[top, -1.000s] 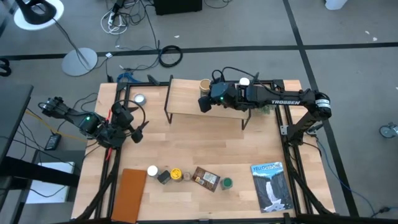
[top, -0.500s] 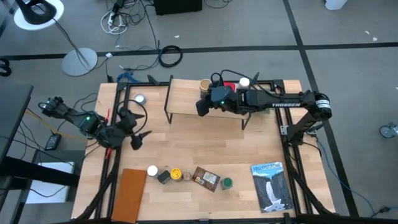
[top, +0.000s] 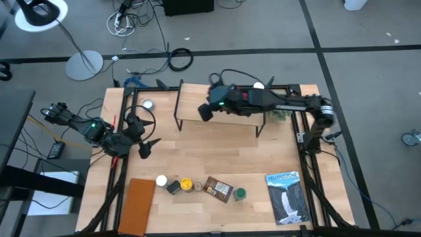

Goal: Shelf spices
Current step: Put the brown seasoning bottle on the shelf

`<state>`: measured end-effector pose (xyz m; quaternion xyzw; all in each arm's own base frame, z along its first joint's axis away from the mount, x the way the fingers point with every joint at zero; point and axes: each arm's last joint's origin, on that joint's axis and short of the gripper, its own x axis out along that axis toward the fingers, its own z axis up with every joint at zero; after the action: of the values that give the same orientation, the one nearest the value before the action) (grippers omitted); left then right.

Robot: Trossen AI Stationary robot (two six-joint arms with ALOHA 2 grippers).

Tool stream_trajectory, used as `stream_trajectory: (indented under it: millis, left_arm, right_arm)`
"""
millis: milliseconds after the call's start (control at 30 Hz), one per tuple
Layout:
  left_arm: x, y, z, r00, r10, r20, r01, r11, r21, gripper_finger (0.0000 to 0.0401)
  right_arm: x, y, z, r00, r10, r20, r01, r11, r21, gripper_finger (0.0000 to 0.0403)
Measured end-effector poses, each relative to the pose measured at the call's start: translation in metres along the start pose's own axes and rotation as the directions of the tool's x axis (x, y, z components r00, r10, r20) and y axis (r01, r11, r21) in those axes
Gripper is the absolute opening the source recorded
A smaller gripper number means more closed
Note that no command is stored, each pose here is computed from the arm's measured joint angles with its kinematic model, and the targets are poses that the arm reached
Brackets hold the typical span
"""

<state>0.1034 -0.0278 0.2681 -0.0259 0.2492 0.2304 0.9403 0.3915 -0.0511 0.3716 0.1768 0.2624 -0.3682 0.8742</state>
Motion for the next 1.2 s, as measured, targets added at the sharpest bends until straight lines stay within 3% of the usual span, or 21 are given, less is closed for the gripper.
stream_trajectory:
  millis: [133,300,600,1033,1200]
  left_arm:
    - [0.000,0.000,0.000,1.000,0.002,-0.002,-0.002,1.000,0.000,0.0387]
    - [0.000,0.000,0.000,1.000,0.004,0.000,-0.004,1.000,0.000,0.0387]
    - [0.000,0.001,-0.001,1.000,0.011,-0.002,-0.011,1.000,0.007,0.0387]
    - [0.000,0.002,-0.002,1.000,0.027,-0.004,-0.027,0.999,0.018,0.0387]
    - [0.000,0.002,-0.002,1.000,0.028,-0.004,-0.028,0.999,0.019,0.0387]
  right_arm:
    - [0.009,0.002,0.006,0.990,-0.092,-0.109,0.088,0.995,-0.038,0.0000]
    - [0.005,0.000,0.019,0.986,-0.111,-0.127,0.110,0.994,-0.020,0.0000]
    - [0.018,-0.010,0.012,0.951,-0.174,-0.256,0.174,0.984,-0.022,0.0000]
    - [0.040,-0.023,0.014,0.937,-0.222,-0.268,0.222,0.975,-0.033,0.0000]
    - [0.041,-0.025,0.019,0.942,-0.254,-0.219,0.252,0.967,-0.037,0.0000]
